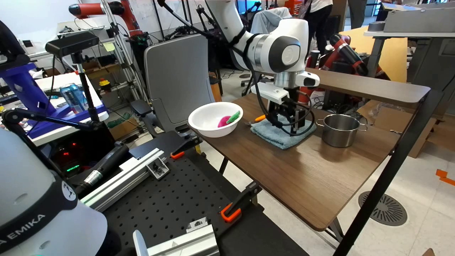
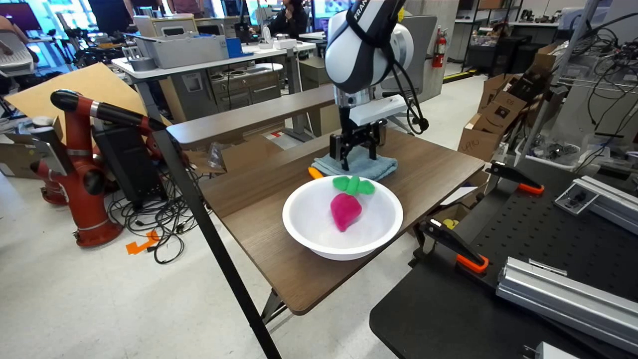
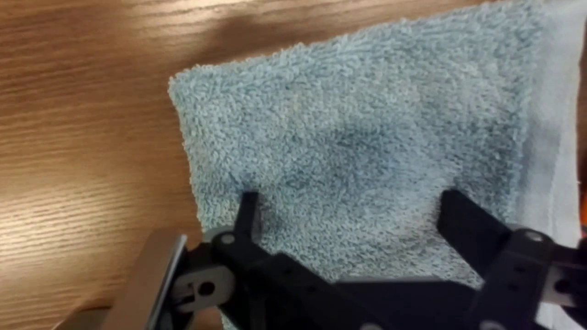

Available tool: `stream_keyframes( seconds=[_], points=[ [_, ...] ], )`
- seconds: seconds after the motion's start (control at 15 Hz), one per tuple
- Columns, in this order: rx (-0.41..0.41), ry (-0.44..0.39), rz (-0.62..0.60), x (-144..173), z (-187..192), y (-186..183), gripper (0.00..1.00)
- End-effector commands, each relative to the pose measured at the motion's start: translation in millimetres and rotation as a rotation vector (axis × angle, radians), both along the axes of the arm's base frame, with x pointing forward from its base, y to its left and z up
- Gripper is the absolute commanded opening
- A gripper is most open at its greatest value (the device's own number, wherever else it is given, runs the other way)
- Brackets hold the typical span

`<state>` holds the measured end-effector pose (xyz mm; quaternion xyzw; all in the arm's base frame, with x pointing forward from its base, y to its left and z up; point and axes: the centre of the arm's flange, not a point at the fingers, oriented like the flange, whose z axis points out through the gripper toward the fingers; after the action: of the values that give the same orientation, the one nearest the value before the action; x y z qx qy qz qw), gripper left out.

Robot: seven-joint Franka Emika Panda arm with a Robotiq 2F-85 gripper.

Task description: Slide the blue towel backwards

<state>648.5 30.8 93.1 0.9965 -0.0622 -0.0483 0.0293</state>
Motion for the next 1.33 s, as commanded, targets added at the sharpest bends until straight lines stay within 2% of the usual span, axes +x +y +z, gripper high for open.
stream_keyframes(
  seconds=[0.0,0.4,0.87,1.27],
  points=[
    [-0.031,0.010,-0.002,28,-1,10,1.00],
    [-0.038,0.000,-0.015,63,12,13,1.00],
    [-0.043,0.070,-0.018,80,-15,10,1.00],
    [-0.057,0.078,-0.029,101,-9,7,1.00]
  ],
)
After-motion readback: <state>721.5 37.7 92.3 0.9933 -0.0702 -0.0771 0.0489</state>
